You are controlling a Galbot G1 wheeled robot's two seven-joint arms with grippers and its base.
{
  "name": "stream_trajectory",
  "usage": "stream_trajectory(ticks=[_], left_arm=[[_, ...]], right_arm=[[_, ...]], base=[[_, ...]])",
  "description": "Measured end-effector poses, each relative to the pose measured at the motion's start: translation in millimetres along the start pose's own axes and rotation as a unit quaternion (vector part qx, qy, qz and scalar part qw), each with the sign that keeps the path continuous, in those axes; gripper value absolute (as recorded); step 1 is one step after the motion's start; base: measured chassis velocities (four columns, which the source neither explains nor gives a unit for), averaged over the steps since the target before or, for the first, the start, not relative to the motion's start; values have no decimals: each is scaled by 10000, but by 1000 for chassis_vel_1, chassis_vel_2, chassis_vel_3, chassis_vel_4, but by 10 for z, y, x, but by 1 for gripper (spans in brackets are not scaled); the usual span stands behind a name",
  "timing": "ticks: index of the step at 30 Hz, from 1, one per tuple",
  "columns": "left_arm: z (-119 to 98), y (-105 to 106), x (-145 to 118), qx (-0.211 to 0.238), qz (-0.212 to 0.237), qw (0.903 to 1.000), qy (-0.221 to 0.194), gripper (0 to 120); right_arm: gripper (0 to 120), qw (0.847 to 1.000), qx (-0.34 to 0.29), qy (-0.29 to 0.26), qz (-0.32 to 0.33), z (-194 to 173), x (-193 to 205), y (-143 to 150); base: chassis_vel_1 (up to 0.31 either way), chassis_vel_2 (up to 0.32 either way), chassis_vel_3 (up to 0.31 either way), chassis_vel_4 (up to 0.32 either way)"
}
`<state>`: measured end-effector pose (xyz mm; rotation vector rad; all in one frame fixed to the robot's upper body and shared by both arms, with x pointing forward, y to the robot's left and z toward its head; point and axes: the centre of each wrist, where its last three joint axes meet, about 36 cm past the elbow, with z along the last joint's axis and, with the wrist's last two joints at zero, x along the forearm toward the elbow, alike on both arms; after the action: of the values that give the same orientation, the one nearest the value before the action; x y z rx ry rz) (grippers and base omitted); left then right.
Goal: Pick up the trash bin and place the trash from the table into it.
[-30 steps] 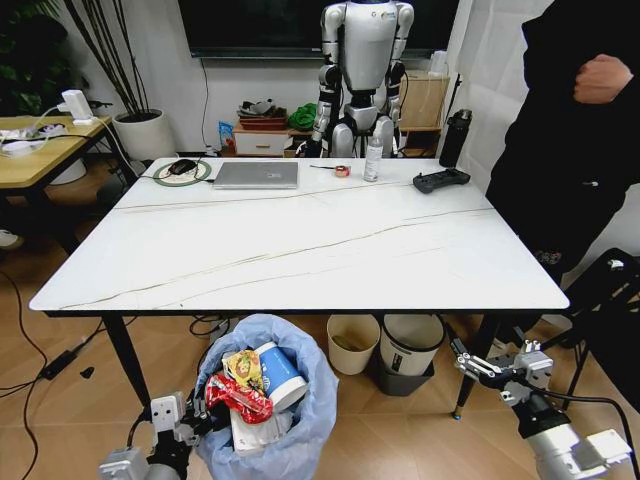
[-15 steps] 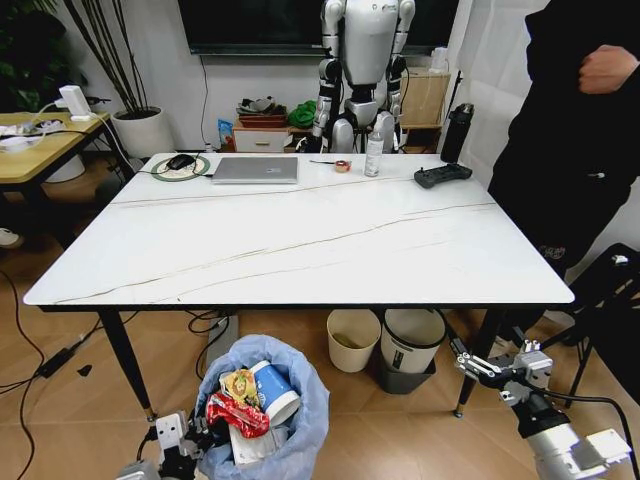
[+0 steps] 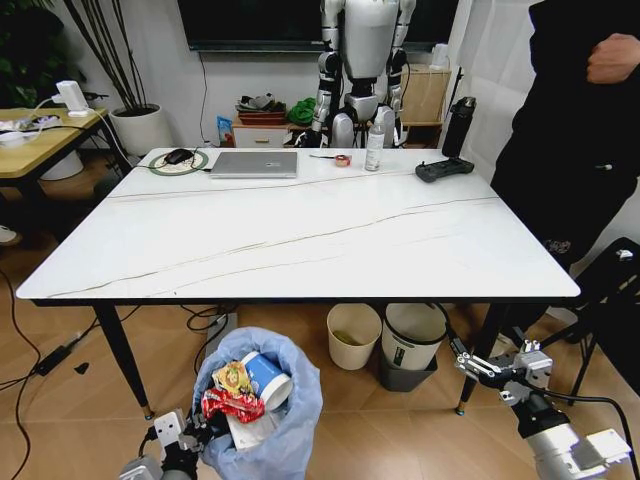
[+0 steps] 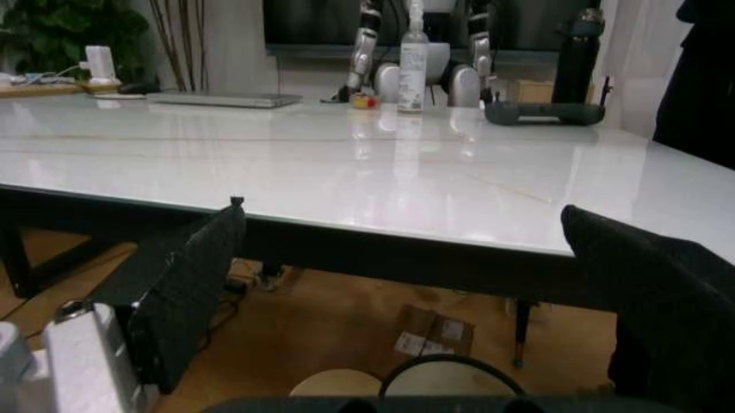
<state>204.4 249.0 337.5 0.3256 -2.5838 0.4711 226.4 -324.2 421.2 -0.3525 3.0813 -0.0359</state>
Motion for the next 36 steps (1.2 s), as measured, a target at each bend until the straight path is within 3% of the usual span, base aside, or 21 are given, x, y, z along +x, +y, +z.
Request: stream_trajectory(ticks=[17,36], left_arm=[[616,493,-608,-15,-270,9993,256,0],[852,710,-872,-70,-337,9987,368,0]], right_arm=[[100,10000,0,0,0,0,0,0],[100,10000,0,0,-1,0,0,0]], base=[[0,0,0,0],[0,0,0,0]])
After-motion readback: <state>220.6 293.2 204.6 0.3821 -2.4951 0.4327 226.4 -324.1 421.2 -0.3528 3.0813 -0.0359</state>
